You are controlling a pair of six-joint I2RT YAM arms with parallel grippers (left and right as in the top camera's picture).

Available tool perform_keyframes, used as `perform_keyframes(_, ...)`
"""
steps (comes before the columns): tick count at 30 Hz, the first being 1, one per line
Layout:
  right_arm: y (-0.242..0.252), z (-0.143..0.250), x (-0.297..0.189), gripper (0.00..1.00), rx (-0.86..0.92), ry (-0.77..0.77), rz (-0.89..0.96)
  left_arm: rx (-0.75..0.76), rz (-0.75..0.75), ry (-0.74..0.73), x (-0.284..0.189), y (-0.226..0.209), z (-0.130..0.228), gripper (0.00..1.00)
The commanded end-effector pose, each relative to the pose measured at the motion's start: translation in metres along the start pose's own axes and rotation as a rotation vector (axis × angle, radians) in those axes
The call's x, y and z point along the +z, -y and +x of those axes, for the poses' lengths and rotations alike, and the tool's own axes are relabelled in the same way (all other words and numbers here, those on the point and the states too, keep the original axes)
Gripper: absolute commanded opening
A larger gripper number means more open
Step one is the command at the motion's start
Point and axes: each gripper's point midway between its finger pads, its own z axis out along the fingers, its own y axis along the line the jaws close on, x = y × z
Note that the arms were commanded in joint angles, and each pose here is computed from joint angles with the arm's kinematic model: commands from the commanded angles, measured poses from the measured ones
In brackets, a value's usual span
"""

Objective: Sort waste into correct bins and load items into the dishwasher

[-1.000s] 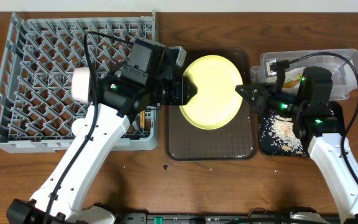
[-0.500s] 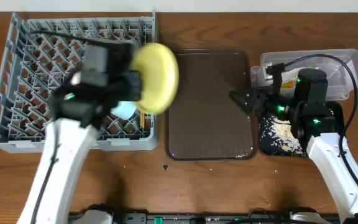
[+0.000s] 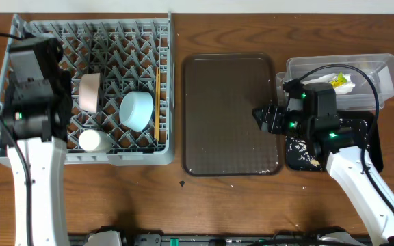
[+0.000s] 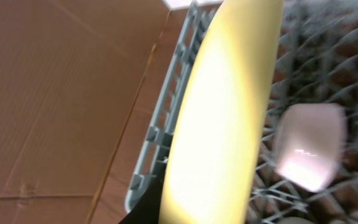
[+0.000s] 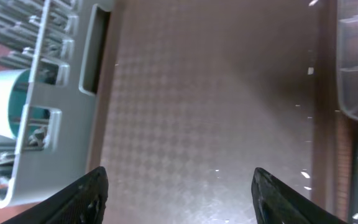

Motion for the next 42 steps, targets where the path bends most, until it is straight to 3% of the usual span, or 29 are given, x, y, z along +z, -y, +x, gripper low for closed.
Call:
perform_keyframes(1, 0.004, -0.007, -0.001, 0.72, -0.001, 0.032, 0.049, 0.097, -0.045, -0.095, 0.035, -0.005, 0.013, 0.08)
perform_keyframes(9, 0.004, -0.007, -0.001, 0.74, -0.001, 0.034, 0.052, 0.290, 0.040, -0.229, 0.100, 0.034, 0.036, 0.08)
perform_keyframes(15, 0.006, -0.008, -0.002, 0.75, -0.001, 0.040, 0.065, 0.336, 0.078, -0.307, 0.126, 0.053, 0.056, 0.09)
perform_keyframes(16, 0.006, -0.008, -0.002, 0.74, -0.001, 0.040, 0.065, 0.338, 0.080, -0.312, 0.128, 0.055, 0.057, 0.17)
perform_keyframes(17, 0.006, -0.008, -0.002, 0.75, -0.001, 0.040, 0.065, 0.338, 0.081, -0.313, 0.129, 0.055, 0.057, 0.32)
perform_keyframes(22, 0.006, -0.008, -0.002, 0.75, 0.000, 0.038, 0.066, 0.282, 0.059, -0.270, 0.125, 0.050, 0.046, 0.59)
perform_keyframes(26, 0.007, -0.006, -0.002, 0.75, 0.002, 0.032, 0.069, 0.108, 0.112, -0.153, 0.097, 0.047, 0.020, 0.75)
perform_keyframes(31, 0.007, -0.006, -0.002, 0.75, 0.003, 0.029, 0.069, -0.030, 0.262, -0.029, 0.055, 0.055, -0.003, 0.79)
perform_keyframes(39, 0.008, -0.004, -0.002, 0.75, 0.005, 0.022, 0.073, -0.023, 0.456, 0.066, -0.026, 0.094, -0.014, 0.80)
perform_keyframes(42, 0.006, 0.001, -0.001, 0.77, -0.070, 0.002, 0.067, 0.011, 0.518, 0.073, -0.053, 0.114, -0.010, 0.80)
